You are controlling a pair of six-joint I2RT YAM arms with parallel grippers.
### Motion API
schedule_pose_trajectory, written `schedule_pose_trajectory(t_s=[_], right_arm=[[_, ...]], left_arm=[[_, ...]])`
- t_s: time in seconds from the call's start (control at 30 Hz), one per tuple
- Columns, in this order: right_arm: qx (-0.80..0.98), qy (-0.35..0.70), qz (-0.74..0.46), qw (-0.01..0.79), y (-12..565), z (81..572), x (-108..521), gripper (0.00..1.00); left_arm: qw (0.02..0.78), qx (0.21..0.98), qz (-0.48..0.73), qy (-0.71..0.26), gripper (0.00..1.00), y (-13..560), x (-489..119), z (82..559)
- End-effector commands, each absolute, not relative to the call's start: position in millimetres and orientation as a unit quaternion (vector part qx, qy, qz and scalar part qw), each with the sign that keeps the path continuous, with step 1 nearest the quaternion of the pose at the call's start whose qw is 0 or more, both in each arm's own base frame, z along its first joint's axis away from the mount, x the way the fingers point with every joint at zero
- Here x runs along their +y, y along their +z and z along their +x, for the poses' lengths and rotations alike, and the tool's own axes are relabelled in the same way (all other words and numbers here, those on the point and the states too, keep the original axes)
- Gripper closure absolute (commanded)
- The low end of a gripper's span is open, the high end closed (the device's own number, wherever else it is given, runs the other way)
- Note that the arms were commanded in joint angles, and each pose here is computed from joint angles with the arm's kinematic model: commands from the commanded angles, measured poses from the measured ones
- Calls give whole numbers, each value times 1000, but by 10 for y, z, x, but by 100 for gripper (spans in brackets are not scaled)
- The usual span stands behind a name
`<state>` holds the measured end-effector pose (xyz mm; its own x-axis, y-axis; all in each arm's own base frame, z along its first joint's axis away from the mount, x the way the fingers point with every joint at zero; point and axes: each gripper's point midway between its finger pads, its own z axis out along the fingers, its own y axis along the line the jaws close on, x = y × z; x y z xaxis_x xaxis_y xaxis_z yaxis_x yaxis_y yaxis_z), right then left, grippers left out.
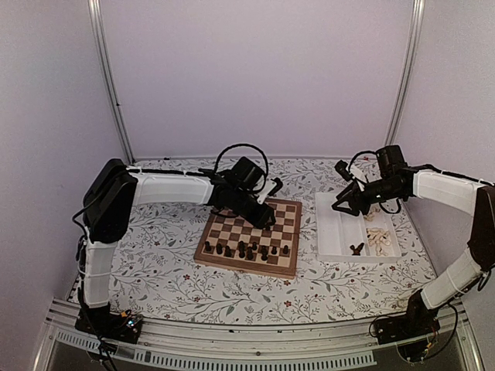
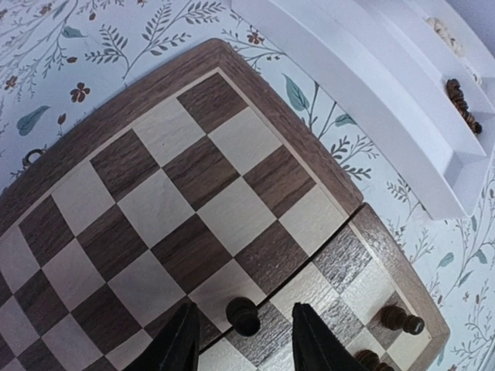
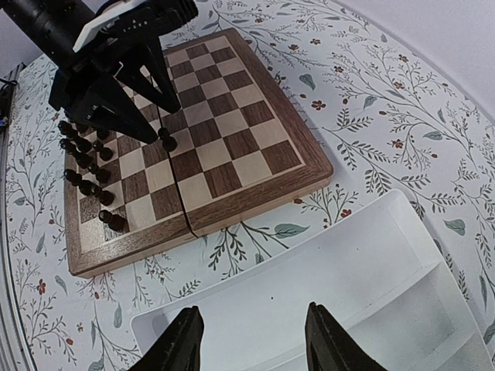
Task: Set up the chess pieces on the board
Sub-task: Pick up the chess piece from the chessboard, then place the chess piece on the chessboard.
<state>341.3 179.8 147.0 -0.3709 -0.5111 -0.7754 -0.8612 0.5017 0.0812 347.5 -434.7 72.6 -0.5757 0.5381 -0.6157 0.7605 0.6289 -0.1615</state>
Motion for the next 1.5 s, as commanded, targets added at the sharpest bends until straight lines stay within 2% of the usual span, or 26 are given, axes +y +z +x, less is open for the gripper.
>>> schedule_pose_trajectory(t_s=[0.0,0.07,0.3,0.47,0.63,0.93,1.17,1.47], right_arm=[[784,243,-441,363,1505,3469,1815,53],[786,244,-440,360,1485,3465,1816,53],[785,248,-440,358,1476,3473,1829,53],[787,249,-440,354,1452,3475,1831,53],[788,246,-440,353,1435,3481,1820,53],[790,246,-440,349,1397,3491,1821,54],[790,253,-440,344,1373,3482,1834,54],[794,256,-438,335,1314,3485,1837,54]], left_arm=[[256,863,386,-202,60,641,-4421,3478],[249,863,389,-205,64,606,-4440,3465],[242,866,388,-201,69,547,-4439,3468],[238,868,388,-199,83,560,-4430,3462],[250,864,385,-208,94,870,-4361,3394],[283,870,368,-165,95,1237,-3715,3171],[251,878,373,-165,95,1029,-3456,2913],[229,886,374,-154,94,806,-3421,2913]])
